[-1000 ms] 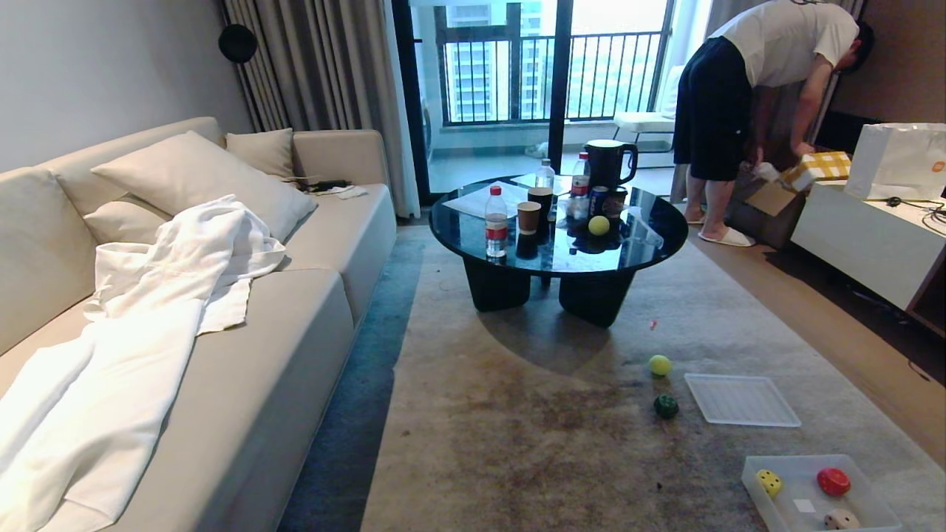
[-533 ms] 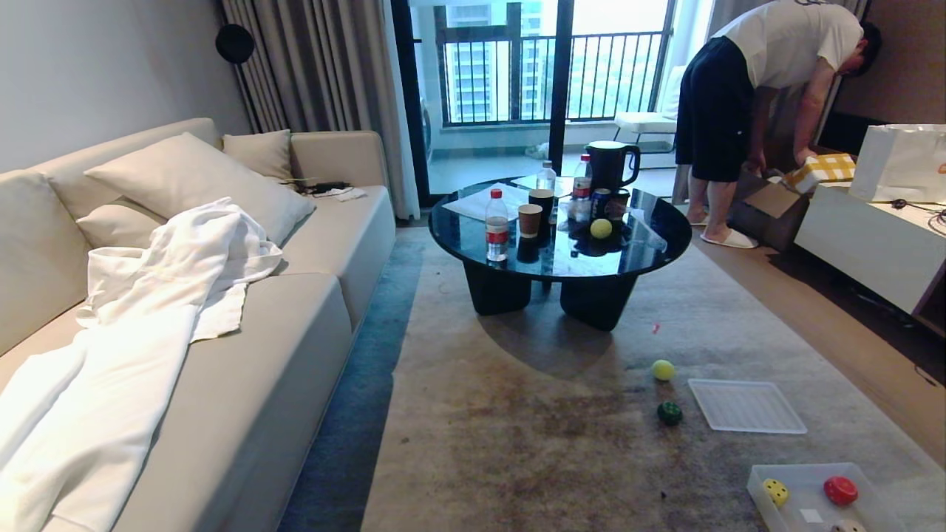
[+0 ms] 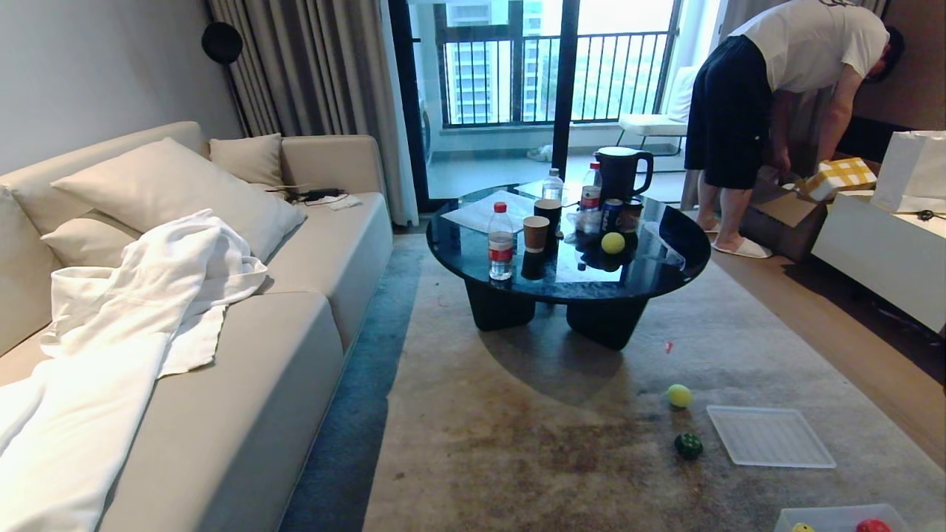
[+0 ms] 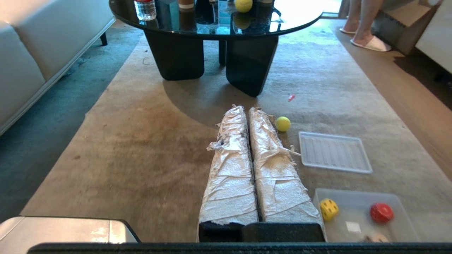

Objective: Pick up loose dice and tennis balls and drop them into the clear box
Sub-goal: Find toys out of the box

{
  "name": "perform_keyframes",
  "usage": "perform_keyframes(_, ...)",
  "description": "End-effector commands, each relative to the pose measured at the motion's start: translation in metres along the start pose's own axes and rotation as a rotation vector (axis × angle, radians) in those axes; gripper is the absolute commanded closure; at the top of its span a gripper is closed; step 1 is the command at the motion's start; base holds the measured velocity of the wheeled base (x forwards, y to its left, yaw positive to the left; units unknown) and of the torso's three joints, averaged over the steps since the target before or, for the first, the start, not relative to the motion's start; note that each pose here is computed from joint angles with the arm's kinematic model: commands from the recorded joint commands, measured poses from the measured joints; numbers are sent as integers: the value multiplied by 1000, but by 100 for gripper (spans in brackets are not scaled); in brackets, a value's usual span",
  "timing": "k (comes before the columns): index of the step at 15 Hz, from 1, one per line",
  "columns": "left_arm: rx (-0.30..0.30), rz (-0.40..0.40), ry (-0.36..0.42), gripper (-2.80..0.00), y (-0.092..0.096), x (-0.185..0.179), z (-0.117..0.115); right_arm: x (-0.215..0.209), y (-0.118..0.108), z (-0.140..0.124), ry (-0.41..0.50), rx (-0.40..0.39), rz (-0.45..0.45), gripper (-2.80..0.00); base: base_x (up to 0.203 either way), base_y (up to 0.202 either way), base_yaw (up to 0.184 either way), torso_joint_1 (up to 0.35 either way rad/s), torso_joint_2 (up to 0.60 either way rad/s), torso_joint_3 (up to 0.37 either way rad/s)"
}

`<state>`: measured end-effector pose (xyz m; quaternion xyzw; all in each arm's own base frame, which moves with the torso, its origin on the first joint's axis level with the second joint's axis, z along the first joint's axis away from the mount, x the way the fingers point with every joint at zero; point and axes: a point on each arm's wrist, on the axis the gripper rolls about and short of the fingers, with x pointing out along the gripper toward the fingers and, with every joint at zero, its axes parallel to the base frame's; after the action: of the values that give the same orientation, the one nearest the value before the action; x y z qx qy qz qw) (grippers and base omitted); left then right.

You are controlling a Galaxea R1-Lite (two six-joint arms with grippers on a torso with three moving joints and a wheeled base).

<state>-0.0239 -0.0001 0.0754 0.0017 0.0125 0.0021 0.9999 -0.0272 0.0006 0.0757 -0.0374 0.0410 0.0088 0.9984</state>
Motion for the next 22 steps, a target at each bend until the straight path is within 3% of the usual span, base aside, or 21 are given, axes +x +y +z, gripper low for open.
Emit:
perform_keyframes(1,1,0,0,0,0,0,0,0,0,0,0,-1,1,0,184,0,-3,-2,0,7)
perform_keyframes(19,1,0,0,0,0,0,0,0,0,0,0,-1,1,0,183,0,-1,2,2,3)
perform_keyframes(22,1,0,0,0,0,0,0,0,0,0,1,-1,1,0,64,0,1,1,3,2)
